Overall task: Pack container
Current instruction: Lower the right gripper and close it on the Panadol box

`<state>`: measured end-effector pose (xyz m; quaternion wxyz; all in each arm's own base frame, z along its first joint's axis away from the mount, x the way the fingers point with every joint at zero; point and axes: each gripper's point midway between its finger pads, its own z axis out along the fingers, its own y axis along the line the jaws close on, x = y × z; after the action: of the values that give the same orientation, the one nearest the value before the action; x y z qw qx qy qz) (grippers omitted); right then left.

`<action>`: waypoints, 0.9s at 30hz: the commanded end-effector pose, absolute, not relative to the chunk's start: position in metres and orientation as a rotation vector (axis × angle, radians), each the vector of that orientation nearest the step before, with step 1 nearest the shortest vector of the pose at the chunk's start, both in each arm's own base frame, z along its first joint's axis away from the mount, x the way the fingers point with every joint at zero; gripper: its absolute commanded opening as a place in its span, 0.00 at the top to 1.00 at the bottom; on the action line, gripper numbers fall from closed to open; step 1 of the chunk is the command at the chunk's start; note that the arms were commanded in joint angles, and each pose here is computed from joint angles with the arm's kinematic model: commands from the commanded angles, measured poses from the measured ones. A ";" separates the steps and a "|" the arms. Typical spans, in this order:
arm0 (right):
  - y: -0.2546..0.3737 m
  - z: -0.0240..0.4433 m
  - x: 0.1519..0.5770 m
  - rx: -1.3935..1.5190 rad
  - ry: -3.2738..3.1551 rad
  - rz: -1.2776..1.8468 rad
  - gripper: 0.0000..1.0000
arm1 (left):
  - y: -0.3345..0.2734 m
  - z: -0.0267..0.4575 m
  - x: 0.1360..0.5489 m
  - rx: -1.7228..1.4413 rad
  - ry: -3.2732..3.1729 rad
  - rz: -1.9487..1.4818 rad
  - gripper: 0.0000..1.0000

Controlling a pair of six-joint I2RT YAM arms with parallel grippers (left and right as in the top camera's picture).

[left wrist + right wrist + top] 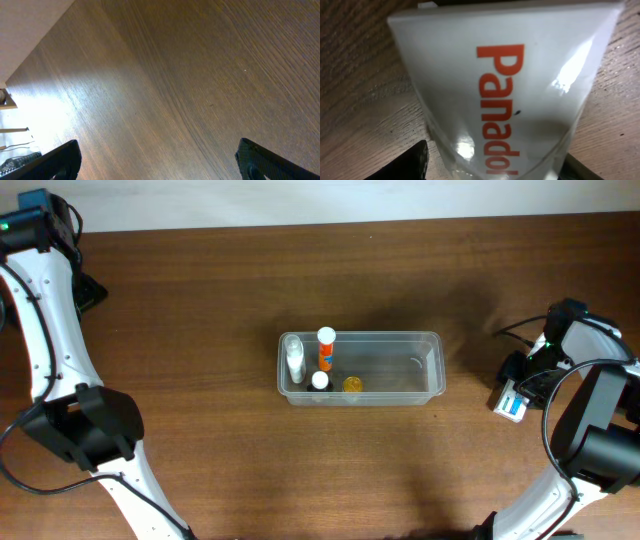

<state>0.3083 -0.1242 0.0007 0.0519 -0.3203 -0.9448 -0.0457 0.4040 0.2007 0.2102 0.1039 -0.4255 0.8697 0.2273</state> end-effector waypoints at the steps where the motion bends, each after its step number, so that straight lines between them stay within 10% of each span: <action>1: -0.117 0.001 0.305 -0.988 -2.855 -0.164 0.37 | 0.203 0.215 0.406 -1.240 2.551 0.685 0.00; 27: -0.119 0.000 0.306 -0.918 -2.887 -0.163 0.37 | 0.202 0.215 0.406 -1.238 2.552 0.684 0.01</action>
<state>0.3074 -0.1230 0.0005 0.0539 -0.3196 -0.9448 -0.0480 0.4040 0.2007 0.2102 0.1039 -0.4254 0.8698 0.2273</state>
